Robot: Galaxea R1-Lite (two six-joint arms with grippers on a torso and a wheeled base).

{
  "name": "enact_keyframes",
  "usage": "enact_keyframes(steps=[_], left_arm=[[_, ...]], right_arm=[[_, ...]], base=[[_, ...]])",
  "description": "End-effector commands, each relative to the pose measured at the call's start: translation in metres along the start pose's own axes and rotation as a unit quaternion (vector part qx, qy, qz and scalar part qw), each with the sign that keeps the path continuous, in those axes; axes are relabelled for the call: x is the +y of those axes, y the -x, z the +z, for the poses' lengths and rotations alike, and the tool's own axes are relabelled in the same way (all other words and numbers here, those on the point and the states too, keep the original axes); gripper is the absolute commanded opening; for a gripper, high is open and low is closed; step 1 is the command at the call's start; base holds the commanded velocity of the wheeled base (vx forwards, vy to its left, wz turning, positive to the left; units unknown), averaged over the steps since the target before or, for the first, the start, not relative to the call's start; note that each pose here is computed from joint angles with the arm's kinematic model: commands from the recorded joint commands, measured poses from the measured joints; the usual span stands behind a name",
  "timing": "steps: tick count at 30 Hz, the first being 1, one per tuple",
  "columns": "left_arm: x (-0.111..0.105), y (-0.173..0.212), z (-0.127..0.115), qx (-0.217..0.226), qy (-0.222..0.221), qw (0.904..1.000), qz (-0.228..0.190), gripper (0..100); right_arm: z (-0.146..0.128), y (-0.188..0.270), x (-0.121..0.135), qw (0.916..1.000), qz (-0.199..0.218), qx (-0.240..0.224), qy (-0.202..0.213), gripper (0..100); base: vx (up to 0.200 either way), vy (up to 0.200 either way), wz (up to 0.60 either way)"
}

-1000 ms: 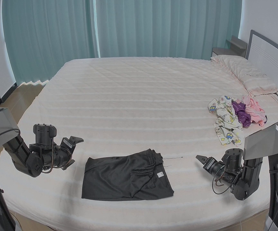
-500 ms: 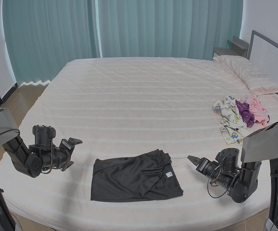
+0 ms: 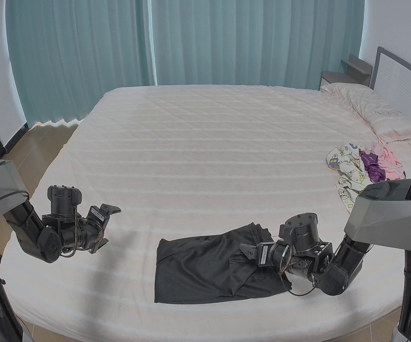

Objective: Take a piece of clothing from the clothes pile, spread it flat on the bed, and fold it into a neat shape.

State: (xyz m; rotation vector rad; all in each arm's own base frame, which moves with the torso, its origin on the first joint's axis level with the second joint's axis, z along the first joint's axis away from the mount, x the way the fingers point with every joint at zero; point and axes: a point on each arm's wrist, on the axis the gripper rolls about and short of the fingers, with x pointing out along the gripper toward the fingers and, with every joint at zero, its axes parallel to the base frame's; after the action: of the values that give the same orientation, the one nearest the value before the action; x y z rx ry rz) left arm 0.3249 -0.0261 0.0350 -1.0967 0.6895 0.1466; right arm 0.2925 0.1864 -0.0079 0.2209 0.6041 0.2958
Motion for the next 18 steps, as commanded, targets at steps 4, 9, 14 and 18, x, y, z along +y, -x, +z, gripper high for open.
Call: enact_keyframes(steps=[4, 9, 14, 18], left_arm=[[0.002, -0.002, -0.001, 0.002, 0.0, 1.0, 0.003, 100], [0.002, -0.002, -0.001, 0.002, -0.001, 1.0, 0.004, 100], [0.003, -0.004, -0.001, 0.003, 0.0, 1.0, 0.005, 100], [0.003, -0.003, -0.001, 0.003, 0.0, 1.0, 0.006, 100]], right_arm=[[0.014, -0.014, 0.054, 0.9973, 0.02, 0.009, 0.07, 100], [0.0, -0.016, 0.062, 0.9944, 0.009, 0.033, 0.1, 100], [-0.011, -0.018, 0.054, 0.9901, -0.017, 0.053, 0.129, 0], [-0.011, -0.008, 0.047, 0.9882, -0.032, 0.071, 0.132, 0]], base=[[0.0, 0.0, 0.0], [0.0, 0.0, 0.0], [0.0, 0.0, 0.0], [0.0, 0.0, 0.0]])
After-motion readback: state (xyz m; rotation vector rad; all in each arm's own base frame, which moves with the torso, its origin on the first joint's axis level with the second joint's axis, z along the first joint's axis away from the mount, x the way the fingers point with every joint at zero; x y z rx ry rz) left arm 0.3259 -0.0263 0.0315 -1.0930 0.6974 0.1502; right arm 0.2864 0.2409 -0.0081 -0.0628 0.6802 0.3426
